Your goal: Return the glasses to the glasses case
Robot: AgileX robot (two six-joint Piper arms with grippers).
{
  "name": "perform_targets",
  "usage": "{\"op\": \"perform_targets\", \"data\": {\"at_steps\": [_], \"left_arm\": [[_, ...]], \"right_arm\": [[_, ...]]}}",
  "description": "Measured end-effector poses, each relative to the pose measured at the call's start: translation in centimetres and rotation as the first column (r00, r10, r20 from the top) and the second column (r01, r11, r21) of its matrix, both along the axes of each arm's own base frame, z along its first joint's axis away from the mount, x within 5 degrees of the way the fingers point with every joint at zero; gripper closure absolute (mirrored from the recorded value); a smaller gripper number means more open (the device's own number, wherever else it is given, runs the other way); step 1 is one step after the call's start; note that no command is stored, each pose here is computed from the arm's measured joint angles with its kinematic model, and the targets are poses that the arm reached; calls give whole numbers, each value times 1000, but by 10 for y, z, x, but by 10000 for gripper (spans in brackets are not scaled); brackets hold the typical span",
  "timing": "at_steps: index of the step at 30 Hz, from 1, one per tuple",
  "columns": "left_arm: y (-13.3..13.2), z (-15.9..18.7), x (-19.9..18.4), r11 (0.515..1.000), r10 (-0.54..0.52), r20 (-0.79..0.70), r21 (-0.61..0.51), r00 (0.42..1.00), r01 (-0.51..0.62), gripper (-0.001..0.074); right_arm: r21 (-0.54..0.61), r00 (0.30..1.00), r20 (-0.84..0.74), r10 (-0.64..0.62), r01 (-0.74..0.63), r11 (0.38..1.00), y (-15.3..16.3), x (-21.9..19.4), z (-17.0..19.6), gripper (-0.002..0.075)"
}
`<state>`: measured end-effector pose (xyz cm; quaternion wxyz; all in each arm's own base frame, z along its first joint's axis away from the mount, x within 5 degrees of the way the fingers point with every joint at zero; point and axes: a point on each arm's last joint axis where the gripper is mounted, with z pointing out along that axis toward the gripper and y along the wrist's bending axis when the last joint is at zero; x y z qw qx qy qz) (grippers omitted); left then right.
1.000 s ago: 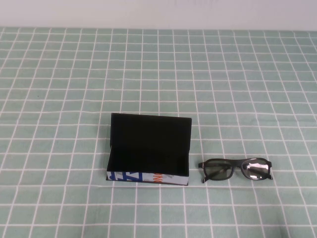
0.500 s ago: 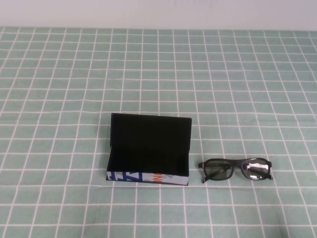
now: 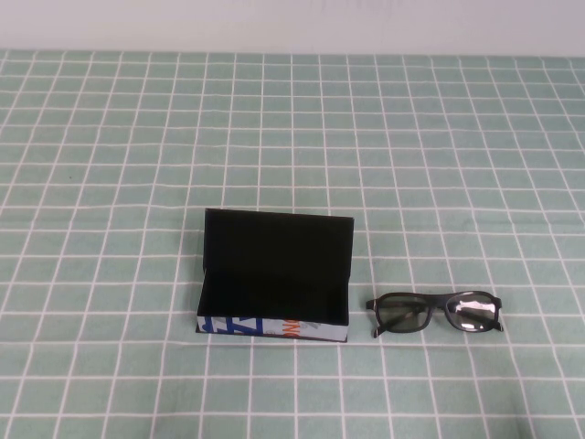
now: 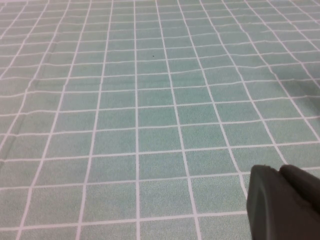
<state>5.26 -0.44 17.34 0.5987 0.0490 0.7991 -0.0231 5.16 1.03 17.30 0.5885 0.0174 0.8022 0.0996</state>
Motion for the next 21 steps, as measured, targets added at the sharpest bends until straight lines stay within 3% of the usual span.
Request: {"op": "perform_targets", "data": {"at_steps": [13,18,21], "left_arm": [[-1,4,1,1000,-4,56,-6,998,4,737],[-2,20,4,997,-1,226,-70,974,17,737],[-3,34,3,992,7,367,-123,930,42,737]], "right_arm": [[8,997,80,-17,17,1000,-1,2,6,738],[27,968,244,-53,48,998,-4,4,21,738],[50,915,394,-88,74,996,-7,4,36,738]]}}
